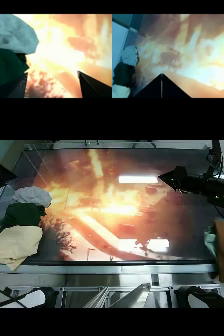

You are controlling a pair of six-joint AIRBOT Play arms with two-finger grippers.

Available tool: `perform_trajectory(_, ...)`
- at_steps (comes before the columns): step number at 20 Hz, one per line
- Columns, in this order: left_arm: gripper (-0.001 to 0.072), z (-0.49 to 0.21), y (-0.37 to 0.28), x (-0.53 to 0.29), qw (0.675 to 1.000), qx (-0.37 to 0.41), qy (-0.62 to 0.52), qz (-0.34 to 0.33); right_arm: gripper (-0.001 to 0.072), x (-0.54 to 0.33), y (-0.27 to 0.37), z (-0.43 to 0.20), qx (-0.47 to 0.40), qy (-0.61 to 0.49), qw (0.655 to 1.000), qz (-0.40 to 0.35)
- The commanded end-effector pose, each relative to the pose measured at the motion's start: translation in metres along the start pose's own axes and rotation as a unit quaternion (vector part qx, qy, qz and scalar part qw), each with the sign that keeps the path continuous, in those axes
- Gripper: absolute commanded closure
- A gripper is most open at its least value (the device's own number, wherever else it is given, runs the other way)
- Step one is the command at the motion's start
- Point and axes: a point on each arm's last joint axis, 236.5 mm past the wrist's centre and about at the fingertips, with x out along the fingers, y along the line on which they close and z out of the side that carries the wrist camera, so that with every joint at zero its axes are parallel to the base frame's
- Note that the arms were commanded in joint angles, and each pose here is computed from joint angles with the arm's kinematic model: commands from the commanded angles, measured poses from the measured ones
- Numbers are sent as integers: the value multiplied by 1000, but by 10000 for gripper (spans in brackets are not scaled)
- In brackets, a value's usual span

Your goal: Fold the shirts.

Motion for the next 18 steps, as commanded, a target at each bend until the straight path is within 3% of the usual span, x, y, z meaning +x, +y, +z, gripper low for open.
perform_trajectory(1, -13, 7, 105, 48, 995, -23, -8, 100, 695, 0, 1, 0, 1, 0, 1000, 2)
perform_trajectory(7, -13, -15, 178, 174, 991, -57, 10, 118, 695, 0, 1, 0, 2, -1, 1000, 3)
perform_trajectory(12, 6, -8, 149, 240, 995, -20, 39, 85, 695, 0, 1, 0, 2, -1, 1000, 3)
perform_trajectory(13, 129, -2, 135, 243, 996, -6, 45, 75, 695, 0, 1, 0, 2, -1, 1000, 3)
perform_trajectory(14, 477, 4, 118, 242, 997, 8, 50, 64, 695, 0, 1, 0, 2, -1, 1000, 3)
perform_trajectory(15, 690, 11, 100, 237, 997, 22, 57, 52, 695, 0, 1, 1, 2, -1, 1000, 3)
perform_trajectory(18, 690, 29, 9, 206, 995, 64, 68, -46, 695, 0, 1, 0, 2, -1, 1000, 3)
